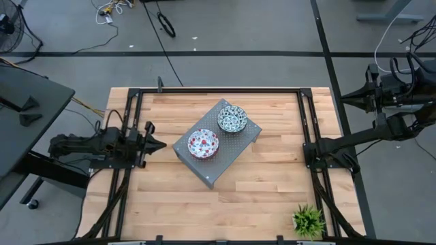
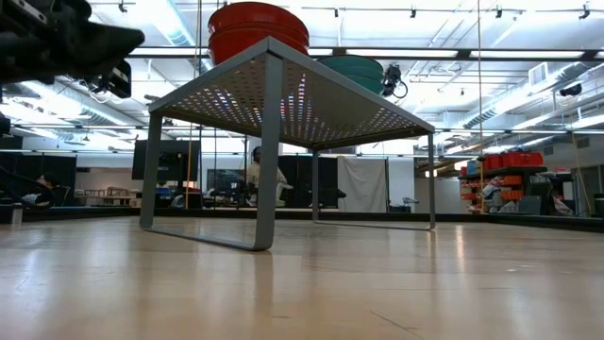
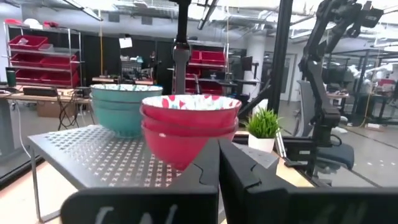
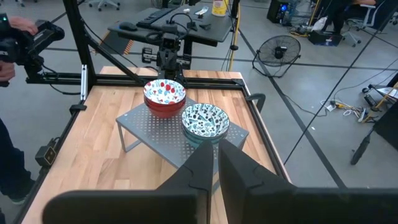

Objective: Pick & Place Mini bowls
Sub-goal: Return to Home Position

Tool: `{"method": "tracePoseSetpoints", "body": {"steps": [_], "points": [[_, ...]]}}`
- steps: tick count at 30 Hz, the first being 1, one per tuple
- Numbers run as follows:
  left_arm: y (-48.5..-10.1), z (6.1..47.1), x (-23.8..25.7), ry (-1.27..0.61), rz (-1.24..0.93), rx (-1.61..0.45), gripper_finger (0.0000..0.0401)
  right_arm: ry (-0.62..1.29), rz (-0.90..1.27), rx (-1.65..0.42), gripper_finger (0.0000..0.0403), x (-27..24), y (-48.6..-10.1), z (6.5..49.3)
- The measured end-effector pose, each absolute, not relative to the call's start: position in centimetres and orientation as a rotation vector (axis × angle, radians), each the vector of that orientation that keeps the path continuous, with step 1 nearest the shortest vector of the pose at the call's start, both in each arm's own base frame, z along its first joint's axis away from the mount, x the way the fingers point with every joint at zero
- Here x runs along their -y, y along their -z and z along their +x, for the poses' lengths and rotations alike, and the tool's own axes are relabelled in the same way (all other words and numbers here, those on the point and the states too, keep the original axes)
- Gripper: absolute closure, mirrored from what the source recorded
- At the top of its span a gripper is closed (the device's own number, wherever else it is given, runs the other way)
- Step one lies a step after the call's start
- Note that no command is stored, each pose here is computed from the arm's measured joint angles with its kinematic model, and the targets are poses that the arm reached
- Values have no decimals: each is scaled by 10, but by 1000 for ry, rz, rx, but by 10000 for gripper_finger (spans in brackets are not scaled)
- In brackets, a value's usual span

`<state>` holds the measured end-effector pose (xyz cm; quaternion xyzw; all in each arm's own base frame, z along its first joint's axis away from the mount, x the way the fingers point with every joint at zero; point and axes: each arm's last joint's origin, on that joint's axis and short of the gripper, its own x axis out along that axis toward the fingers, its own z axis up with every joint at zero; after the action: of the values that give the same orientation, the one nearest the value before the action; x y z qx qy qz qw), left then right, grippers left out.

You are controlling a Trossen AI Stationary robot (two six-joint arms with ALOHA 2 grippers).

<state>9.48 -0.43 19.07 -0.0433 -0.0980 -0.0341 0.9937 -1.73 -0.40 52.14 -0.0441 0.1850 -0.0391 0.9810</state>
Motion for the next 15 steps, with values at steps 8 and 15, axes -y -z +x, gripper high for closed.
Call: {"method": "tracePoseSetpoints", "body": {"steps": [8, 15], "points": [[-182, 96, 5, 70, -73, 164, 401, 78, -89, -372, 376, 4, -521, -17], [-178, 96, 5, 87, -34, 122, 401, 79, -89, -372, 376, 4, -521, -17]]}}
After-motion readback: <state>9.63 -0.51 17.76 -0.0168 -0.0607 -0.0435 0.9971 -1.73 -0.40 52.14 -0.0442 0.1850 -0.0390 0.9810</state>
